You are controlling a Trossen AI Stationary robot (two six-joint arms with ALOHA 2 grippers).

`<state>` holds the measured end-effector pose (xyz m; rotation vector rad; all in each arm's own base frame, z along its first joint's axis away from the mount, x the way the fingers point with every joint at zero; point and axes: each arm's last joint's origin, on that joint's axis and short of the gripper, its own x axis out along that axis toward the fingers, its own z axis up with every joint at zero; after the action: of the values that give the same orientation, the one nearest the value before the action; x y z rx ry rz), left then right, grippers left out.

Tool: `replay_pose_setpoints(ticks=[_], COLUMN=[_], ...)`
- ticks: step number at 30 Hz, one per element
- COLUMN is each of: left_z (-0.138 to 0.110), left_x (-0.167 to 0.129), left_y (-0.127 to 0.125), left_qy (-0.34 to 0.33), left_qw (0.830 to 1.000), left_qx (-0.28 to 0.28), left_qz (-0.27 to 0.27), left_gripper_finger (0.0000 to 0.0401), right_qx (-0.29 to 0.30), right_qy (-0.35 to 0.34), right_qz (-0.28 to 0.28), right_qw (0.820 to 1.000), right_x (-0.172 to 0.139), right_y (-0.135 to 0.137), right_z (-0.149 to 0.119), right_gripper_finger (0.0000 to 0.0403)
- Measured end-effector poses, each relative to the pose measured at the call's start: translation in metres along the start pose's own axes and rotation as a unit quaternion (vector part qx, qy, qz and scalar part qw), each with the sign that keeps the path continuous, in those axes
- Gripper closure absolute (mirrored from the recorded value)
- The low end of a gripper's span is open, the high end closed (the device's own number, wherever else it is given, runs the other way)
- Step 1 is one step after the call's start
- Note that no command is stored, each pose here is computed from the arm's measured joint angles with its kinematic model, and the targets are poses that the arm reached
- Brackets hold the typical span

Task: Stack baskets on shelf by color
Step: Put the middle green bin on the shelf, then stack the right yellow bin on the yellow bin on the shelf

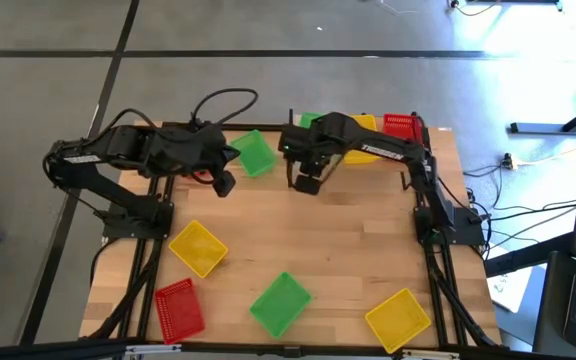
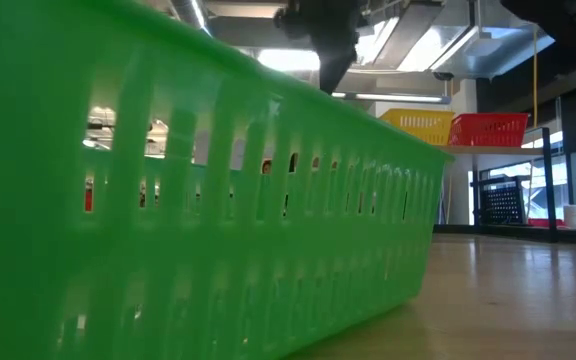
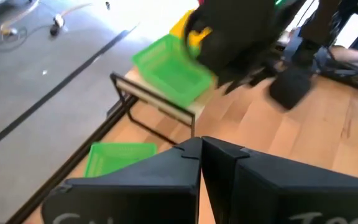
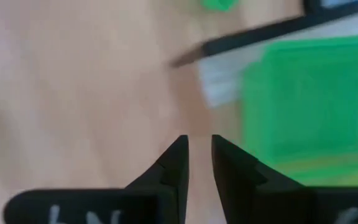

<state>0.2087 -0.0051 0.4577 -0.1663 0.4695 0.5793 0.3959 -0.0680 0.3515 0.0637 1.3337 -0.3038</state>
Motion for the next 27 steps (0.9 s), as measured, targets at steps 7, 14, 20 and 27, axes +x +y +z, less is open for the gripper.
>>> replay_pose_setpoints(ticks=[7, 14, 20, 27], left_z=[-0.010, -0.014, -0.014, -0.014], left_x=[-0.001, -0.001, -0.001, -0.001], left_y=[0.004, 0.006, 0.006, 0.005], left_qy=[0.046, 0.062, 0.062, 0.064], left_qw=[0.999, 0.998, 0.998, 0.998], left_qx=[-0.003, 0.008, 0.008, 0.008], left_qz=[0.019, 0.027, 0.026, 0.021], left_gripper_finger=[0.0400, 0.0400, 0.0400, 0.0400], right_qx=[-0.031, -0.081, -0.114, -0.161], right_qy=[-0.066, -0.140, -0.183, -0.196], right_qz=[0.019, 0.048, 0.113, 0.173], right_qw=[0.997, 0.986, 0.970, 0.952], right_x=[-0.056, -0.116, -0.156, -0.181], right_y=[0.019, 0.041, 0.062, 0.089], right_z=[-0.024, -0.063, -0.099, -0.136], right_gripper_finger=[0.0353, 0.0354, 0.0354, 0.0354])
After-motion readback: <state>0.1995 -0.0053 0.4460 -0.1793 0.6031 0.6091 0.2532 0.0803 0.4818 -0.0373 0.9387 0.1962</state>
